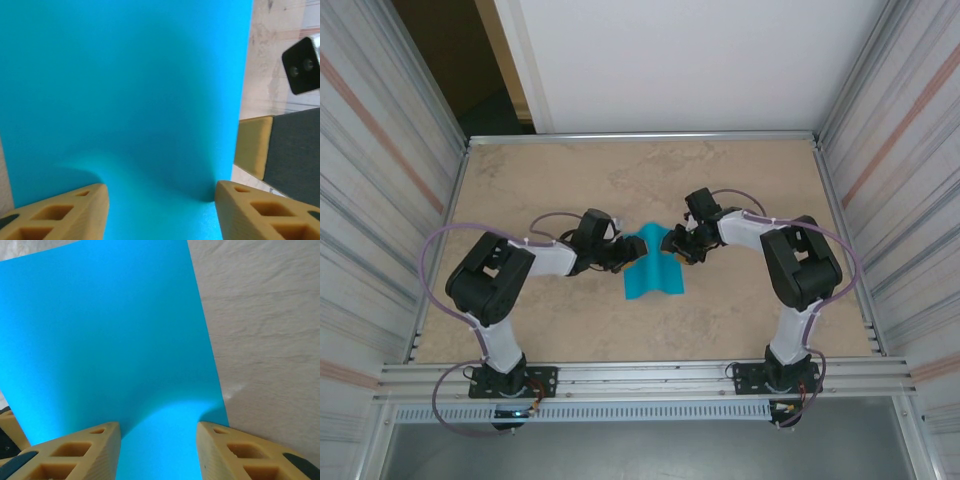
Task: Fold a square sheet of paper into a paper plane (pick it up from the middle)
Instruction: First fold in half a square sheet of paper at the center of the table.
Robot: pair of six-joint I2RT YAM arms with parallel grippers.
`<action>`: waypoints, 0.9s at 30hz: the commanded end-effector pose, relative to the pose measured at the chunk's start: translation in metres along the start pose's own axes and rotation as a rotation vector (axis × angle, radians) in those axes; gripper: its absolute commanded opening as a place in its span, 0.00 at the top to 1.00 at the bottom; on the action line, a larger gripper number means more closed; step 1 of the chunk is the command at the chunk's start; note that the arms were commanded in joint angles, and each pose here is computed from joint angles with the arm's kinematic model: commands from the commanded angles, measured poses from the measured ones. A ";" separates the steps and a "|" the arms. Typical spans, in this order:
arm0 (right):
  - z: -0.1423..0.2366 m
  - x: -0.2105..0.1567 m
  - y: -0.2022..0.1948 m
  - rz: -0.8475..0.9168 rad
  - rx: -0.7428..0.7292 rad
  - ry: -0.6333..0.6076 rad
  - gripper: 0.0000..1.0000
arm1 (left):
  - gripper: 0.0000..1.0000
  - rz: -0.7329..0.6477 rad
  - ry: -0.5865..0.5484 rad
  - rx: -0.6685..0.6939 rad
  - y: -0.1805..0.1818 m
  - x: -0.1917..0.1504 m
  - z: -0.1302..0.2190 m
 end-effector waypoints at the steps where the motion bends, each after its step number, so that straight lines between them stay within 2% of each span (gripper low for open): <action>1: -0.021 -0.014 -0.016 -0.034 -0.072 0.074 0.57 | 0.36 0.019 0.018 0.005 0.011 -0.006 0.001; 4: -0.024 -0.014 -0.013 -0.030 -0.063 0.078 0.56 | 0.27 -0.007 0.023 -0.023 0.005 -0.005 0.001; 9: -0.029 -0.017 -0.012 -0.041 -0.035 0.092 0.57 | 0.25 -0.014 0.044 0.019 0.005 -0.005 0.000; 13: -0.030 -0.018 -0.008 -0.048 0.004 0.097 0.58 | 0.30 -0.002 0.059 0.066 0.008 -0.005 -0.002; 20: -0.030 -0.019 -0.003 -0.059 0.057 0.104 0.59 | 0.38 -0.023 0.077 0.067 0.004 -0.004 -0.006; 27: -0.026 -0.018 -0.006 -0.075 0.075 0.097 0.60 | 0.53 -0.051 0.079 0.081 0.001 0.000 -0.005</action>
Point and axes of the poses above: each hand's point on the last joint's axis, 136 mm out from that joint toward the fingers, its own z axis back along the fingers, its own y axis along the line the jaws close on, x = y × z, the point moved 7 cm from there along z, back along the fingers, and after that the axes turned 4 degrees about z, right-handed, at the moved point
